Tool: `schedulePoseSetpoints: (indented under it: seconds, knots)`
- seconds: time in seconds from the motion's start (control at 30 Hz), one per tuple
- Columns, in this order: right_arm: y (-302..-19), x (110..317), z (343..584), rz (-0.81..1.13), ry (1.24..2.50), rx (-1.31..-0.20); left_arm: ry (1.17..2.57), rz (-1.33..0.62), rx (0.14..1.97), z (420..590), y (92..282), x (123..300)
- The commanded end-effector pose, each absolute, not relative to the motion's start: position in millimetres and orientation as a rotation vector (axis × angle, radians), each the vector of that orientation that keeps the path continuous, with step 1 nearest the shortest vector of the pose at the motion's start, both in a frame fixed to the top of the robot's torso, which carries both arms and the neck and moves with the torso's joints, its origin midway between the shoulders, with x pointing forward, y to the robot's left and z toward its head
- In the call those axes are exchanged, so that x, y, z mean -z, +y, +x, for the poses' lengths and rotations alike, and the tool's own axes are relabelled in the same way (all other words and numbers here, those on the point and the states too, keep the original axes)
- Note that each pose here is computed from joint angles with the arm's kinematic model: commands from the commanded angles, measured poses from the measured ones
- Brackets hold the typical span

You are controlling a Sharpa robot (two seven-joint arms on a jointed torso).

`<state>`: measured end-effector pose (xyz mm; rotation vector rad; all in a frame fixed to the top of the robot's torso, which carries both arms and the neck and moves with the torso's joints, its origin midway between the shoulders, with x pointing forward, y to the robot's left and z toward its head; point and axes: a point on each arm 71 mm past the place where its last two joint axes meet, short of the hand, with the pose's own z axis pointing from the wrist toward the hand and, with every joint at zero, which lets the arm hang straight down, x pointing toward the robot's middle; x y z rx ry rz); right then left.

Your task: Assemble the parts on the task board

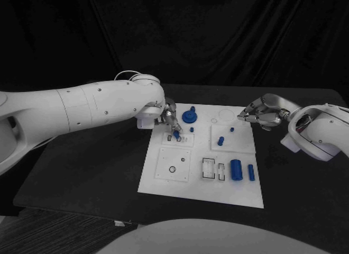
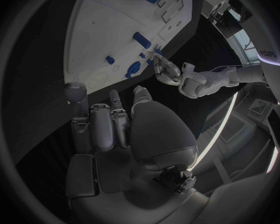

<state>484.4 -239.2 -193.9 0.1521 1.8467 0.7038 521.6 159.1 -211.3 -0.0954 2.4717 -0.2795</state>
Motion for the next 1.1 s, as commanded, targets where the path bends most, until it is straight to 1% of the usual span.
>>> schedulePoseSetpoints:
  seconds: [0.03, 0.3, 0.57, 0.67, 0.8, 0.97, 1.1]
  knots:
    - [-241.1, 194.9, 484.5, 0.165, 1.849, -0.681, 2.369, -0.17, 0.345, 519.3, 157.7, 206.0]
    - [-241.4, 194.3, 484.6, 0.169, 1.839, -0.681, 2.286, -0.186, 0.389, 501.9, 163.7, 199.5]
    - [-239.6, 192.8, 483.6, 0.167, 1.806, -0.7, 2.107, -0.173, 0.387, 487.4, 175.5, 192.9]
    - [-238.2, 191.6, 482.7, 0.165, 1.784, -0.712, 2.042, -0.173, 0.388, 481.5, 179.1, 194.6]
    - [-237.6, 190.6, 481.4, 0.165, 1.764, -0.723, 1.993, -0.167, 0.393, 473.7, 180.6, 199.3]
    - [-238.9, 190.8, 480.2, 0.168, 1.754, -0.726, 1.972, -0.155, 0.401, 466.1, 178.7, 206.7]
    - [-239.1, 191.8, 479.5, 0.17, 1.754, -0.726, 1.973, -0.151, 0.403, 464.0, 177.3, 210.6]
